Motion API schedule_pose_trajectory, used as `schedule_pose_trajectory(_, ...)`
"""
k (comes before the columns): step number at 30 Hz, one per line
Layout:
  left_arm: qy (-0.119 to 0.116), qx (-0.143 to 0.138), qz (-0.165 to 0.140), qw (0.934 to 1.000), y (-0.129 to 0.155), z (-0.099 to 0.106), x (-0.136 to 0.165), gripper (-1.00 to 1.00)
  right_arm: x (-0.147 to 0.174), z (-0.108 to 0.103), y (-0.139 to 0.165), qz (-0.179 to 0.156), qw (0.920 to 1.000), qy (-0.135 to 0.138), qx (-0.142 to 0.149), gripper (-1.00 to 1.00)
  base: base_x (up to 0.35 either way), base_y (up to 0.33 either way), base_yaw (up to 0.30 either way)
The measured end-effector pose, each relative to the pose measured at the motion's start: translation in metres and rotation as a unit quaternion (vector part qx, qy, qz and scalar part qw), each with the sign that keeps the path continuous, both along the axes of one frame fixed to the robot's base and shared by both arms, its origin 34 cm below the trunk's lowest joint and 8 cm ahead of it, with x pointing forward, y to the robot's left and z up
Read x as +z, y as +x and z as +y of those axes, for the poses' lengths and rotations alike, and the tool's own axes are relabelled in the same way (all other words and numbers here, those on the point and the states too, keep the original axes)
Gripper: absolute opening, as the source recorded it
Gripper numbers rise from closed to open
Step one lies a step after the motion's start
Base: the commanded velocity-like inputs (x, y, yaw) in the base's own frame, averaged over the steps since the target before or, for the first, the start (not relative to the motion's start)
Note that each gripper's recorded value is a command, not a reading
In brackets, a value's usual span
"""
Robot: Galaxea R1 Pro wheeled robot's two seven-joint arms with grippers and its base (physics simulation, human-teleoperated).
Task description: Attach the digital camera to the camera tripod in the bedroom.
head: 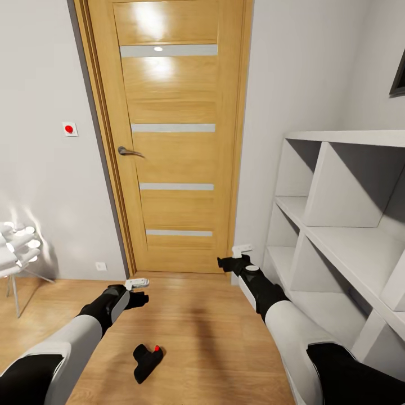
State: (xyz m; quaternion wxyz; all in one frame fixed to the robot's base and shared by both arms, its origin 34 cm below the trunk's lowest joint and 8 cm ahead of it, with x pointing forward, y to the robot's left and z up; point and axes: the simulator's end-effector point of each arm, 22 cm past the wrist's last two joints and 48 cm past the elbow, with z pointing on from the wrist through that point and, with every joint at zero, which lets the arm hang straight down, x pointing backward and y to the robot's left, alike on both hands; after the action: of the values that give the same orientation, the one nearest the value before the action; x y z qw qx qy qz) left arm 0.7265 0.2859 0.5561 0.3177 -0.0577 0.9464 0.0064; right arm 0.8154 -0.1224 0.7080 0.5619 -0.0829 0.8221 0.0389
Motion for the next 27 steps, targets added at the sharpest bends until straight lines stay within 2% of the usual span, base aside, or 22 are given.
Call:
schedule_pose_trajectory(3,0.000,0.000,0.000,1.0000,0.000,0.001,0.000,1.00,0.003,0.000,0.001,-0.003,1.0000,0.000,-0.001,1.00,0.000,0.000,0.000)
schedule_pose_trajectory(23,0.005,0.003,-0.001,1.0000,-0.009,0.007,-0.042,1.00,-0.039,-0.001,-0.008,-0.004,1.0000,0.000,-0.001,1.00,0.000,0.000,0.000)
schedule_pose_trajectory(27,0.009,0.007,-0.006,0.9999,-0.009,0.017,-0.046,1.00,-0.048,-0.001,-0.010,-0.004,1.0000,0.000,-0.001,1.00,0.000,0.000,0.000)
